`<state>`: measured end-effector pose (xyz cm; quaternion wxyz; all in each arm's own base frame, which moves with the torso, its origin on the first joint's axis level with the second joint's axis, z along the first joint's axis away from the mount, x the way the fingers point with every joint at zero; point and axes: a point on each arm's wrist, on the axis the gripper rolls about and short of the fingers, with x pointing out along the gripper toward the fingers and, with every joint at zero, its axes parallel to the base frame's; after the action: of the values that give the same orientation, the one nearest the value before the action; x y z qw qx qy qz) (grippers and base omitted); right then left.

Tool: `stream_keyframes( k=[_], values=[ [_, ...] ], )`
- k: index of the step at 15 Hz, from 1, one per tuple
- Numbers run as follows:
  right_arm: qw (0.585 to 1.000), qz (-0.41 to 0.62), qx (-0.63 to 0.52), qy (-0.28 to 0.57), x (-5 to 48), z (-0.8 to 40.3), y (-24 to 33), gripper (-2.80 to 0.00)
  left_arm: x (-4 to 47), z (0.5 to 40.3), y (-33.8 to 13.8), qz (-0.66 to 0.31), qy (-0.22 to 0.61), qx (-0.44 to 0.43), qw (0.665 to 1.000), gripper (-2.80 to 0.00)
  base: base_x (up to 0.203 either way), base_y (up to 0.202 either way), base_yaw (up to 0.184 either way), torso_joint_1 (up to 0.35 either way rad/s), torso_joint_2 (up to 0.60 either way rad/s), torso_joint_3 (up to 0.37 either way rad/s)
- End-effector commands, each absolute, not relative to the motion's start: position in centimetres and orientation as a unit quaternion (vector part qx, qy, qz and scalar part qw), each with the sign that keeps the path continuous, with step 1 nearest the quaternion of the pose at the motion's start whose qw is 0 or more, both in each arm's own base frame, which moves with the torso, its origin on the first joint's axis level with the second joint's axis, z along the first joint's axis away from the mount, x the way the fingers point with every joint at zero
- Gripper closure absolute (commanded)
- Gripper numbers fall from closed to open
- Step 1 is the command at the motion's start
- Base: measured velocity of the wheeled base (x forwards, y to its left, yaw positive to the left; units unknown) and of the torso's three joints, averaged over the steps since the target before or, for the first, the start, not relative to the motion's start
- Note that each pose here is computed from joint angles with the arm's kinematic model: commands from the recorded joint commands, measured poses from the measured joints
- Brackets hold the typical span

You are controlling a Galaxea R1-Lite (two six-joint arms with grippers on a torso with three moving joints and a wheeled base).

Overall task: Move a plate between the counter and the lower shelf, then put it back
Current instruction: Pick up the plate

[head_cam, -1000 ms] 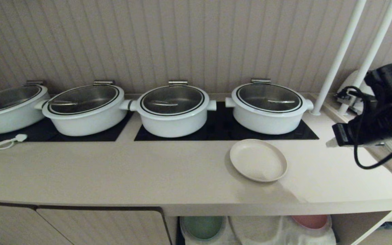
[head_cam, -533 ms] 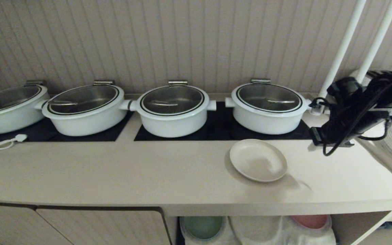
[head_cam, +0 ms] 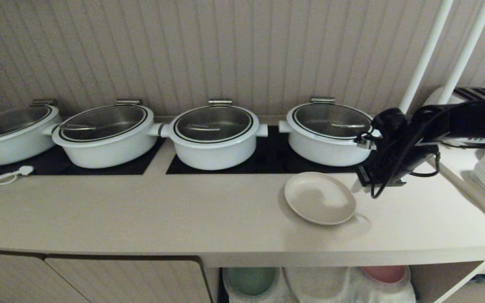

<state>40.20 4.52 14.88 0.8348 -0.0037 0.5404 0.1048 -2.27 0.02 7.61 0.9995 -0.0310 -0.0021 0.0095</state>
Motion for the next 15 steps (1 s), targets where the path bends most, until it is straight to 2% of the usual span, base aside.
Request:
stream_keyframes(
  k=[1,6,15],
  values=[
    [0.829,0.104,-0.005,0.549,40.4,14.2,4.6,-2.80,-2.3,7.6,0.0,0.010,-0.003,-0.031,0.999,0.00,0.000,0.000,0.000,0.000,0.00,0.000],
    [0.820,0.116,-0.025,0.560,41.3,12.3,4.6,-2.80,-2.3,7.6,0.0,0.010,-0.003,-0.031,0.999,0.00,0.000,0.000,0.000,0.000,0.00,0.000],
    [0.830,0.106,-0.033,0.546,44.9,10.2,5.0,-2.80,-2.3,7.6,0.0,0.010,-0.003,-0.031,0.999,0.00,0.000,0.000,0.000,0.000,0.00,0.000]
  ],
)
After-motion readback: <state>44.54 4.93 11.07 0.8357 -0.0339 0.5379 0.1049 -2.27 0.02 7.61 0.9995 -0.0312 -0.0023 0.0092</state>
